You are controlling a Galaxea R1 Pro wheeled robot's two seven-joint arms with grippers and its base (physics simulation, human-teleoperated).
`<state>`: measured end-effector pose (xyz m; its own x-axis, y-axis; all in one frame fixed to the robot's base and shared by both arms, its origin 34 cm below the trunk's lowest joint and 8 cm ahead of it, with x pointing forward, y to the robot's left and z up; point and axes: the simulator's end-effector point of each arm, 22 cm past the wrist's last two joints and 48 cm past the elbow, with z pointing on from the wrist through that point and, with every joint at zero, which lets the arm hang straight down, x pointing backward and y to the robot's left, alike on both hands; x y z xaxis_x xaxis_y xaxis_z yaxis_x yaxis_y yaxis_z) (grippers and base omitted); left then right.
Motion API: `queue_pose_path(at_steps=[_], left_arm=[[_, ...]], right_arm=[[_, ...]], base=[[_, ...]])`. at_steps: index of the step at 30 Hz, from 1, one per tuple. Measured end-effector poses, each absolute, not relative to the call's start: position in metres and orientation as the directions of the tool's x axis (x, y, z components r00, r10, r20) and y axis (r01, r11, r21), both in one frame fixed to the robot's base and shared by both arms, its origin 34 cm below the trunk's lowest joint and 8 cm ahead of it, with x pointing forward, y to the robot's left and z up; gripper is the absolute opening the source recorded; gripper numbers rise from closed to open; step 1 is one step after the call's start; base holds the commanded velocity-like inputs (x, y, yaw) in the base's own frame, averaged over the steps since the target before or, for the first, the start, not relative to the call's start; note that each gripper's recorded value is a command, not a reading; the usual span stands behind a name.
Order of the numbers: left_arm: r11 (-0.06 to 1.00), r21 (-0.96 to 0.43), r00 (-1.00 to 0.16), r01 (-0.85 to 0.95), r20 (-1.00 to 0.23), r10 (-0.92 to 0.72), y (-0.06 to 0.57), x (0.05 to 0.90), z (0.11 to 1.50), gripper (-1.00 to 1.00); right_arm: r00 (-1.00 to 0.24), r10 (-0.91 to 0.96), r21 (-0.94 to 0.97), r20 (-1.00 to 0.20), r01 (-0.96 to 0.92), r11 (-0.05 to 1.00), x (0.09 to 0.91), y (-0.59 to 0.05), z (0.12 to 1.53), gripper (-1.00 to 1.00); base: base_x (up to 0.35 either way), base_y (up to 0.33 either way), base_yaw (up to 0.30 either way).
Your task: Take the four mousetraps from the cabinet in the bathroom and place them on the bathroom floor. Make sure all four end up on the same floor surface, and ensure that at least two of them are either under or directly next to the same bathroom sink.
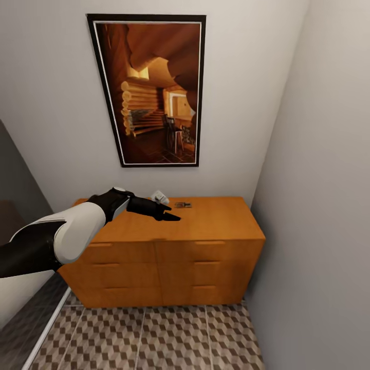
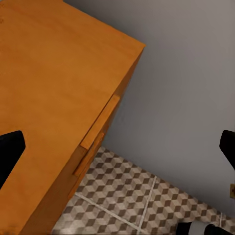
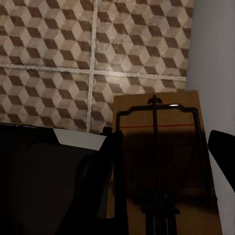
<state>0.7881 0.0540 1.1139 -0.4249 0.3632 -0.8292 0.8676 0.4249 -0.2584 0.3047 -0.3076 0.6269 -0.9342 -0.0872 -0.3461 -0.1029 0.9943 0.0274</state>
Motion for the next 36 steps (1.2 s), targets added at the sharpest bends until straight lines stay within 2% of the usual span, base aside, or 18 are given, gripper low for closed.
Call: queue_pose_path(at_steps=[15,27,36], left_arm=[[0.426,-0.257,-0.425,0.867,-0.829,0.364,0.0543,0.7881,1.1138,1.00],[0.426,-0.257,-0.425,0.867,-0.829,0.364,0.0544,0.7882,1.1137,1.00],[0.426,-0.268,-0.435,0.864,-0.823,0.365,0.0544,0.7848,1.1058,1.00]], right_arm=[[-0.934,-0.089,0.027,-0.346,-0.104,0.994,0.3046,-0.3075,0.6270,-1.00],[-0.934,-0.090,0.027,-0.345,-0.106,0.994,0.3043,-0.3074,0.6269,-1.00],[-0.934,-0.090,0.028,-0.344,-0.106,0.994,0.3043,-0.3073,0.6267,-1.00]], base=[[0.205,0.180,0.000],[0.244,-0.145,0.000],[0.041,-0.037,0.000]])
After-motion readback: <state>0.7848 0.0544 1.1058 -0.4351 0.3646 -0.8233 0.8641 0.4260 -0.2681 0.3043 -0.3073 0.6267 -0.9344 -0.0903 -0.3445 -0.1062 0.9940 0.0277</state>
